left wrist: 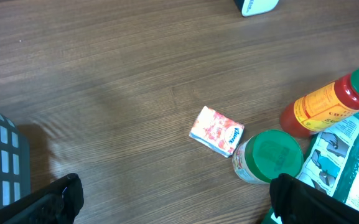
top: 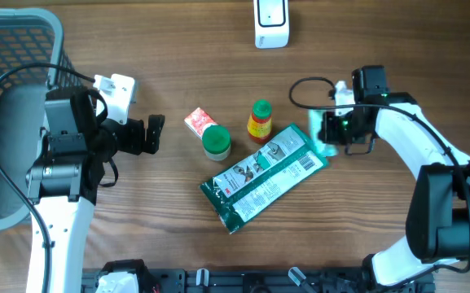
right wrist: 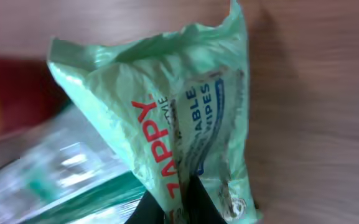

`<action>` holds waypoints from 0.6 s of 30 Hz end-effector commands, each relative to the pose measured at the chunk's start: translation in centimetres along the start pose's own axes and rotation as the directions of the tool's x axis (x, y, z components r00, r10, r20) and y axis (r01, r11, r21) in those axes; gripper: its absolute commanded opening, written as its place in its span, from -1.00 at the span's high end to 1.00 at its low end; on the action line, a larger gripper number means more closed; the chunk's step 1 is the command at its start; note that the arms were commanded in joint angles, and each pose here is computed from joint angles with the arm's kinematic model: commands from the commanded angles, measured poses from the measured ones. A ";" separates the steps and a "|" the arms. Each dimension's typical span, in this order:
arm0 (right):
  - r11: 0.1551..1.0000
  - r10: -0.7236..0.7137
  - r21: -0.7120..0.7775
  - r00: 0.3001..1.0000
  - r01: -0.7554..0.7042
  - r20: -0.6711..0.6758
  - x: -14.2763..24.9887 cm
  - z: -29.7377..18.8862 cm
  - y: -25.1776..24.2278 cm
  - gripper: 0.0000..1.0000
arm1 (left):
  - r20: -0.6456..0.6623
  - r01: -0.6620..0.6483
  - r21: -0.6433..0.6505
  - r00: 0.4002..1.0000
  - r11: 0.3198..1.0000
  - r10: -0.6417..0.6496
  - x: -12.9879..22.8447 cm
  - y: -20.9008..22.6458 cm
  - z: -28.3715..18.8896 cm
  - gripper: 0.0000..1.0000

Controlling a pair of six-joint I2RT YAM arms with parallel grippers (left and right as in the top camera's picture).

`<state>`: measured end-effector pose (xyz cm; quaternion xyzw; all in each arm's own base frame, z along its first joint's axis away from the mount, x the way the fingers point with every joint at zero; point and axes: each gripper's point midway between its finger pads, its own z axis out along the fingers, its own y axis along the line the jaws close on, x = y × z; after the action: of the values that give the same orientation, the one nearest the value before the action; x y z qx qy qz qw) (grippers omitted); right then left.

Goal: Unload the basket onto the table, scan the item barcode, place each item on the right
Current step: 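Grasp the wipes packet with the right gripper and lift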

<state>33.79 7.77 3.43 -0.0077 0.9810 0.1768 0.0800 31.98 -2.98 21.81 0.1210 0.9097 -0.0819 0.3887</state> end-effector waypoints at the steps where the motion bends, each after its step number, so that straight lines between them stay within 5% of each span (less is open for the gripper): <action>1: 0.896 -0.048 -0.441 0.999 0.051 0.018 -0.1 -3.0 7.4 0.91 | -0.005 0.016 0.016 1.000 1.000 -0.015 0.2 -0.1 0.2 -1.00; 5: 0.808 -0.014 -0.588 0.999 0.028 0.029 -0.4 -4.9 8.8 0.91 | -0.005 0.016 0.016 1.000 1.000 -0.016 0.2 -0.1 0.2 -1.00; 10: 0.596 0.021 -0.801 0.996 0.053 0.082 -1.3 -9.4 10.5 0.91 | -0.005 0.016 0.017 1.000 1.000 -0.016 0.2 -0.1 0.2 -1.00; 18: 0.370 0.081 -0.929 0.995 0.018 0.051 -1.7 -13.7 11.4 0.91 | -0.005 0.016 0.016 1.000 1.000 -0.015 0.2 -0.1 0.2 -1.00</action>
<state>33.37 13.16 15.04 -0.0038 0.7899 0.6059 0.0945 31.98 -2.98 21.81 0.1210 0.9097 -0.0819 0.3887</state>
